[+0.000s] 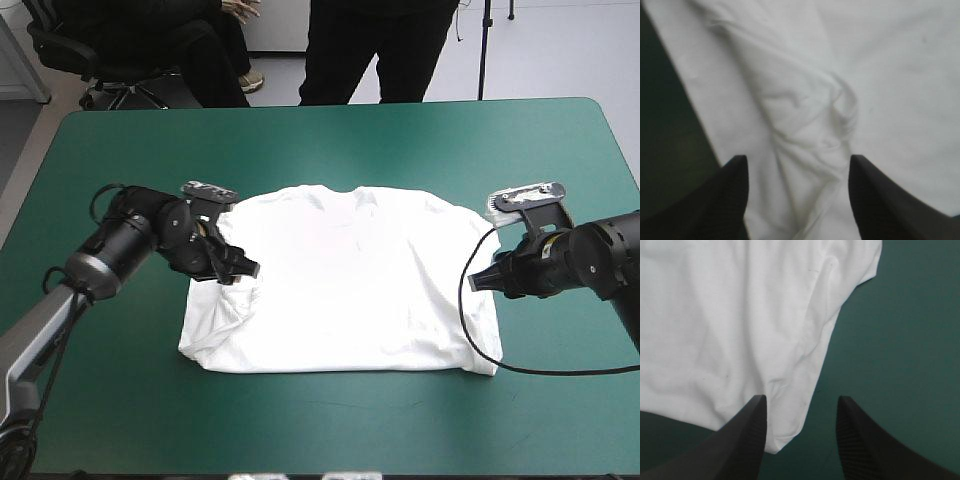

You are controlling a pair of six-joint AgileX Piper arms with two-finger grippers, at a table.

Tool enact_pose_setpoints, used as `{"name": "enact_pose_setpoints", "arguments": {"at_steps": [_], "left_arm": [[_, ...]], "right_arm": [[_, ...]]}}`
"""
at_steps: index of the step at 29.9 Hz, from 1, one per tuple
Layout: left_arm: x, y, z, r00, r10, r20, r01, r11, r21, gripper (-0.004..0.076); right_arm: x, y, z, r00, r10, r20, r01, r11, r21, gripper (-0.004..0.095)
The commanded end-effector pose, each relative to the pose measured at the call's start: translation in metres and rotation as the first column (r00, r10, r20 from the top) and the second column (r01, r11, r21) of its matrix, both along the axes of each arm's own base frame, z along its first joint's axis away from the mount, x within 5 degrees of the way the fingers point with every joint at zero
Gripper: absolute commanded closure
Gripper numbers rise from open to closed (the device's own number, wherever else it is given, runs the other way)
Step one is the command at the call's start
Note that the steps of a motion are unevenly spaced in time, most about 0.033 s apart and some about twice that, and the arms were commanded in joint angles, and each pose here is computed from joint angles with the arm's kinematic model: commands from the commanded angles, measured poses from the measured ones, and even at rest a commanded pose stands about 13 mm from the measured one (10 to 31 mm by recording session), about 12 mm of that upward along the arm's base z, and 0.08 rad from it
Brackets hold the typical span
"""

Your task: Fold the cloth

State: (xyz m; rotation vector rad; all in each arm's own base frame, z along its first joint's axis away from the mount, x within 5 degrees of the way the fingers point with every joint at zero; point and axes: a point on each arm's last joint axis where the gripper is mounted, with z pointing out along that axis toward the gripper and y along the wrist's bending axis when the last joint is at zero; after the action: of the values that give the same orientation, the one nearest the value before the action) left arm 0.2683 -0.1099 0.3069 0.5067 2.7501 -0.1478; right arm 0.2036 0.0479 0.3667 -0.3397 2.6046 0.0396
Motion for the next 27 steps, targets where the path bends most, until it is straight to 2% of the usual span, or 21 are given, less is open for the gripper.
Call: {"name": "enact_pose_setpoints", "arguments": {"at_steps": [1, 4, 9, 13, 17, 21, 27], "left_arm": [[-0.011, 0.034, 0.034, 0.992, 0.111, 0.067, -0.110, 0.994, -0.017, 0.0291], [-0.021, 0.056, 0.047, 0.982, 0.166, 0.094, -0.165, 0.986, -0.020, 0.0291], [-0.041, 0.069, 0.068, 0.965, 0.205, 0.163, -0.200, 0.979, -0.047, 0.0291], [-0.049, 0.070, 0.070, 0.968, 0.203, 0.144, -0.200, 0.979, -0.039, 0.0291], [-0.062, 0.066, 0.049, 0.980, 0.197, 0.016, -0.195, 0.978, -0.071, 0.0291], [-0.074, 0.060, 0.022, 0.977, 0.211, -0.037, -0.214, 0.965, -0.152, 0.0291], [-0.083, 0.053, -0.020, 0.977, 0.187, -0.099, -0.199, 0.971, -0.130, 0.0291]], "right_arm": [[0.007, -0.007, 0.010, 0.998, -0.025, 0.066, 0.027, 0.999, -0.033, 0.0488], [0.021, -0.015, 0.001, 0.996, -0.074, 0.040, 0.074, 0.997, 0.001, 0.0456], [0.047, -0.027, -0.016, 0.991, -0.136, -0.015, 0.137, 0.983, 0.120, 0.0375], [0.052, -0.028, -0.028, 0.986, -0.136, -0.101, 0.147, 0.982, 0.118, 0.0357], [0.052, -0.028, -0.027, 0.986, -0.136, -0.101, 0.147, 0.982, 0.119, 0.0358], [0.051, -0.027, -0.026, 0.986, -0.135, -0.097, 0.147, 0.981, 0.128, 0.0358], [0.050, -0.025, -0.025, 0.986, -0.134, -0.098, 0.147, 0.978, 0.150, 0.0358]]}}
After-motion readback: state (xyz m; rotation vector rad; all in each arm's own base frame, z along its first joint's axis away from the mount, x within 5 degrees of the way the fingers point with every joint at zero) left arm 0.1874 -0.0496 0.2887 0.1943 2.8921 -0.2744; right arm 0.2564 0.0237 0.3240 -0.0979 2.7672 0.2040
